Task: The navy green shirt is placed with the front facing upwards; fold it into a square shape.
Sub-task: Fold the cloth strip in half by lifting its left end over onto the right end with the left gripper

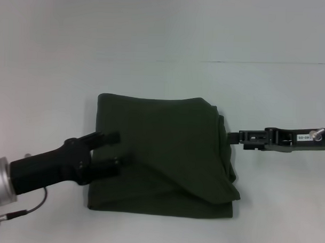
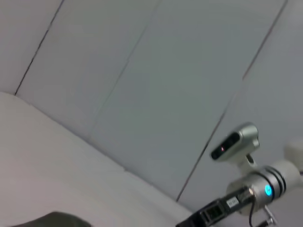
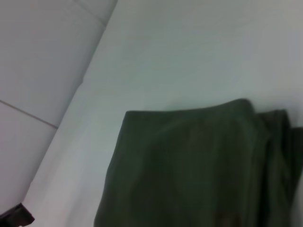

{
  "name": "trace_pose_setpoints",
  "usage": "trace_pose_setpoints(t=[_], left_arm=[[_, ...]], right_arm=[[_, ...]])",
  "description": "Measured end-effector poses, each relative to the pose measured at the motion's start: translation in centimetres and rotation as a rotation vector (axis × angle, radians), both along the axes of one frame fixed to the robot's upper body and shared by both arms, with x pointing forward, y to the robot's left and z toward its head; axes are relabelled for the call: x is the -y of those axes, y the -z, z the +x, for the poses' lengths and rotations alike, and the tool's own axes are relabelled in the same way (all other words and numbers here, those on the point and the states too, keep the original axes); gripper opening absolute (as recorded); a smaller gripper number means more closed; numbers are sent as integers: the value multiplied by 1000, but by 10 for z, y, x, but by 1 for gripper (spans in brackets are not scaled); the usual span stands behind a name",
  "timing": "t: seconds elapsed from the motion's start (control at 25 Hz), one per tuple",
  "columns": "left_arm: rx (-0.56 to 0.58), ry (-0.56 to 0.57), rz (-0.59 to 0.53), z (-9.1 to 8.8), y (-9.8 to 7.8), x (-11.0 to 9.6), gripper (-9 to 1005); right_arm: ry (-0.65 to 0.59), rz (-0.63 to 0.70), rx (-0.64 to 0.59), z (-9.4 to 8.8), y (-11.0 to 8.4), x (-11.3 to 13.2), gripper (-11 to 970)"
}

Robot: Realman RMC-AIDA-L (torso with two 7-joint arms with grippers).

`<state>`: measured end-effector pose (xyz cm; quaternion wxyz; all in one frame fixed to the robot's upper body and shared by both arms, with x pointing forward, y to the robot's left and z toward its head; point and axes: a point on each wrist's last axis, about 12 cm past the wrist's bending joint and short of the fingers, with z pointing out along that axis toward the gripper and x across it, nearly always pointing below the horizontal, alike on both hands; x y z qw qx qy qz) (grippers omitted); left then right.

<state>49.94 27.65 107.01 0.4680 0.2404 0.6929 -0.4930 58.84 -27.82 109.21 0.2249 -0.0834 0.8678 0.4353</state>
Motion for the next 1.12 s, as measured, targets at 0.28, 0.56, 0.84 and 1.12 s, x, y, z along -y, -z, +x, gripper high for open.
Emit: trace_pose_setpoints(t=[0.28, 0.56, 0.84, 1.12], left_arm=[[16, 3, 69, -3, -1, -11, 887], [27, 4, 86, -3, -1, -13, 886], [29, 2, 101, -3, -2, -16, 886], [37, 2, 106, -2, -2, -16, 886]], right_arm=[[10, -16, -25, 5, 6, -12, 899], [34, -36, -32, 5, 19, -29, 899], [28, -66, -41, 3, 31, -44, 900], [24, -52, -42, 3, 30, -47, 900]])
